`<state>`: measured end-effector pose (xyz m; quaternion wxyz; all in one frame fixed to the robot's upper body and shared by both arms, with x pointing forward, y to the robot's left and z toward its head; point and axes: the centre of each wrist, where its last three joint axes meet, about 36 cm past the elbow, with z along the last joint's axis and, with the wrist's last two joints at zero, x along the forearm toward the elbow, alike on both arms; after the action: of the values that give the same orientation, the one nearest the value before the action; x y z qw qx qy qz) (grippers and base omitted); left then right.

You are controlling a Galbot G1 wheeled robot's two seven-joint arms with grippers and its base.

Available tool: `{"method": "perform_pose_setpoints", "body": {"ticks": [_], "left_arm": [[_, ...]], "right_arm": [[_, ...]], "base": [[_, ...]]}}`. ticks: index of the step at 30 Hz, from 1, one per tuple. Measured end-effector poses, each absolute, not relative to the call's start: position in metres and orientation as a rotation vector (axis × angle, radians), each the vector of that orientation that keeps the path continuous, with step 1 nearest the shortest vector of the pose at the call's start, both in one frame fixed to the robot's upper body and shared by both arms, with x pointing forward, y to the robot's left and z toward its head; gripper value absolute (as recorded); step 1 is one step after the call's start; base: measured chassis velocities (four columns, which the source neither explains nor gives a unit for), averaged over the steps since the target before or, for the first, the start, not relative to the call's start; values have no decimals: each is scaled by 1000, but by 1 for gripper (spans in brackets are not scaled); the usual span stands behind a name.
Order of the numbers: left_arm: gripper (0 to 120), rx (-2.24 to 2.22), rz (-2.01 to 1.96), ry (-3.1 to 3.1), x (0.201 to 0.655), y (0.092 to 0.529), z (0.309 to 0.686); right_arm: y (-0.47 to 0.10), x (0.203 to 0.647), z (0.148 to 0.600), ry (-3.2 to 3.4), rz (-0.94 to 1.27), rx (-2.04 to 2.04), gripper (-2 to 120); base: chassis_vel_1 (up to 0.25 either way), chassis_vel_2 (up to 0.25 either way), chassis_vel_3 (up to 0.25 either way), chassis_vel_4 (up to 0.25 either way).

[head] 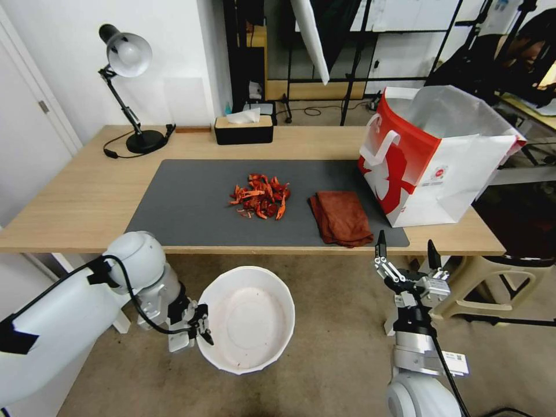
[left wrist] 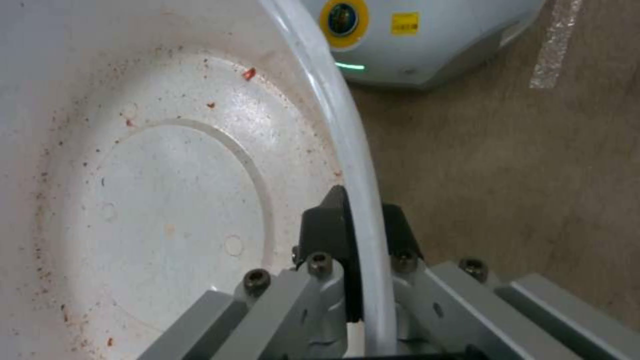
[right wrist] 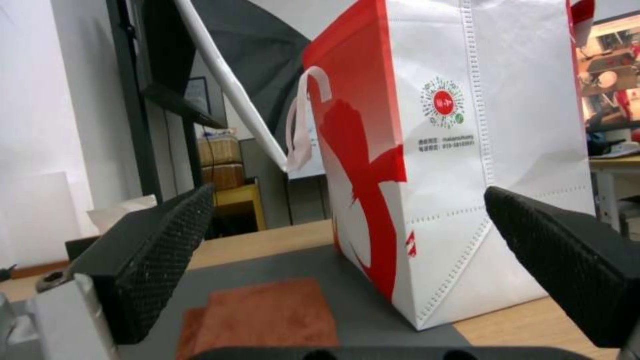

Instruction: Sweep shrimp from table into container with towel, then put container into takeout bag.

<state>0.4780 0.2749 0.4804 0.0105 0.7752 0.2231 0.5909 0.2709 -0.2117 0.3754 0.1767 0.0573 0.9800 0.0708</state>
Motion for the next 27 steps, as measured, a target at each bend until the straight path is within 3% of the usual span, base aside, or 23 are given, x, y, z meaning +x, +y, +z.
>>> {"method": "perform_pose_setpoints", "body": {"ticks": [27], "left_arm": [[0, 2446, 1854, 703, 530, 259, 445]], "right_arm": [[-215, 287, 374, 2800, 210, 157, 100]], "base": [[0, 0, 0, 0]]}}
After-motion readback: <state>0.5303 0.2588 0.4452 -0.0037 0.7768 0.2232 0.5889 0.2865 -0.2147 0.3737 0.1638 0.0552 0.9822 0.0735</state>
